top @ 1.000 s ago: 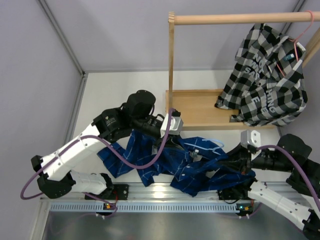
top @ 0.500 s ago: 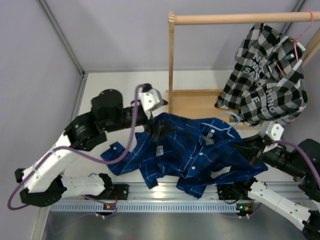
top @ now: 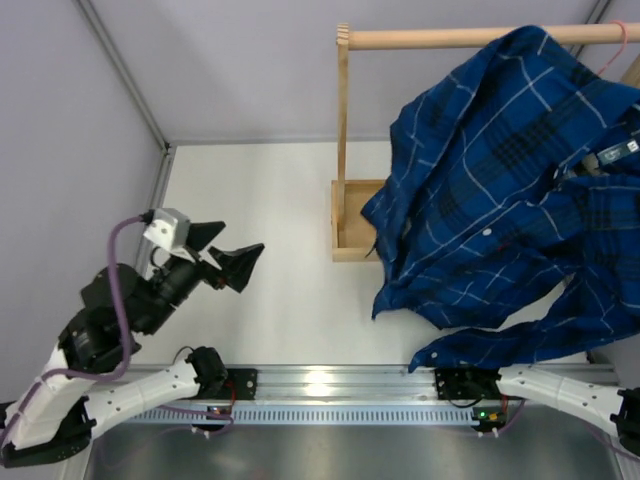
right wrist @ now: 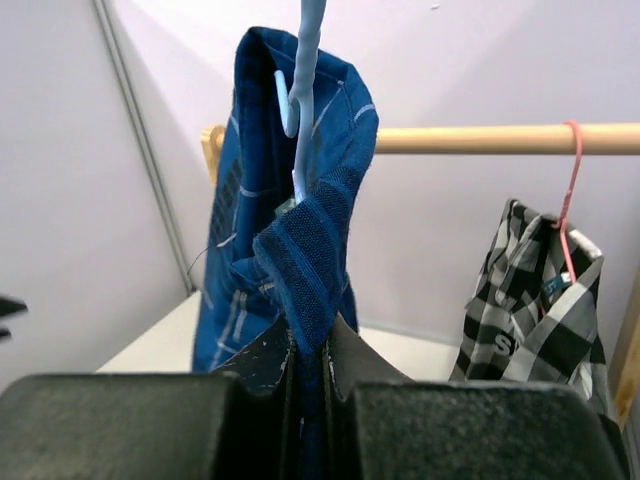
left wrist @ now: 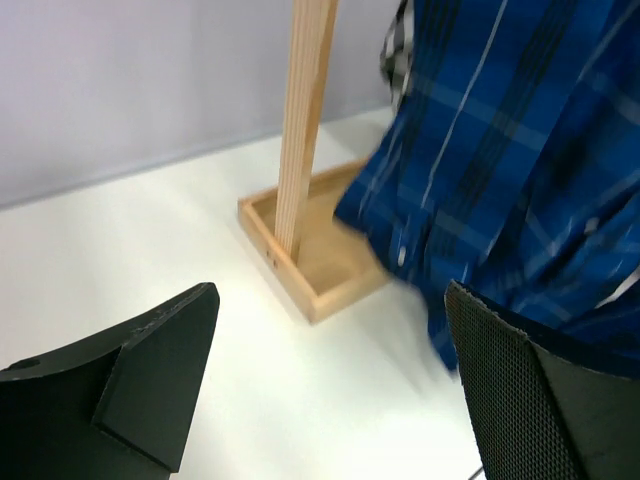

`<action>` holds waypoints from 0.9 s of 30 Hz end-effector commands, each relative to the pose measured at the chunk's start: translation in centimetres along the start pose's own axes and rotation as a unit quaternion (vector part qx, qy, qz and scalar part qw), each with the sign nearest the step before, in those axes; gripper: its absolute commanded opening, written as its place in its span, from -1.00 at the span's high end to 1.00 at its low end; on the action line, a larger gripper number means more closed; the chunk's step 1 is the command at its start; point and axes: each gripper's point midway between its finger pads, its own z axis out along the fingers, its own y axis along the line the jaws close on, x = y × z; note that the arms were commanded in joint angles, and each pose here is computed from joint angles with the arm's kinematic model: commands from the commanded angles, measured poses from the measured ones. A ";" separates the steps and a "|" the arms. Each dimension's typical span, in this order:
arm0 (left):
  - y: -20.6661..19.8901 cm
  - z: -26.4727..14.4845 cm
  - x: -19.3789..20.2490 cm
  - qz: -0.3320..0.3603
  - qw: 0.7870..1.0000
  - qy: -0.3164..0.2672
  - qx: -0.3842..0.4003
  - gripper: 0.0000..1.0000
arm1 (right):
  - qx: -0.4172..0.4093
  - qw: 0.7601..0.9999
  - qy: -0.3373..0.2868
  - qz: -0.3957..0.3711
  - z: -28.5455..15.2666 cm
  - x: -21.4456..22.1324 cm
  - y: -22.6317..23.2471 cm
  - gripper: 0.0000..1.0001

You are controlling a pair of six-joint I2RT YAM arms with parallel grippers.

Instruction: Place the shirt on the hanger

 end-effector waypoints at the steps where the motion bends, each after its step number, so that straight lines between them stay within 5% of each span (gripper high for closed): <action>1: -0.4 1.1 6.8 0.015 0.997 0.080 0.008 -0.96 | 0.024 0.999 -0.026 -0.008 3.3 -1.2 0.3 1.00; 7: -2.3 1.5 11.7 0.032 0.986 0.147 0.066 -0.96 | 0.042 0.999 0.011 -0.026 5.4 6.7 1.9 1.00; 11: -2.4 1.2 11.2 0.028 0.987 0.139 0.071 -0.96 | 0.055 0.993 0.099 -0.038 6.2 17.3 3.5 1.00; 17: 0.7 1.4 10.3 0.027 0.993 0.117 -0.018 -0.96 | 0.084 0.987 0.137 -0.028 6.9 23.3 4.3 1.00; 23: 5.9 1.9 8.7 0.011 0.978 0.092 -0.189 -0.96 | 0.107 0.987 0.115 -0.036 12.8 17.8 5.0 1.00; 27: 7.8 3.7 10.7 0.009 0.959 0.134 -0.251 -0.96 | 0.111 0.987 0.114 -0.015 16.6 16.7 4.9 1.00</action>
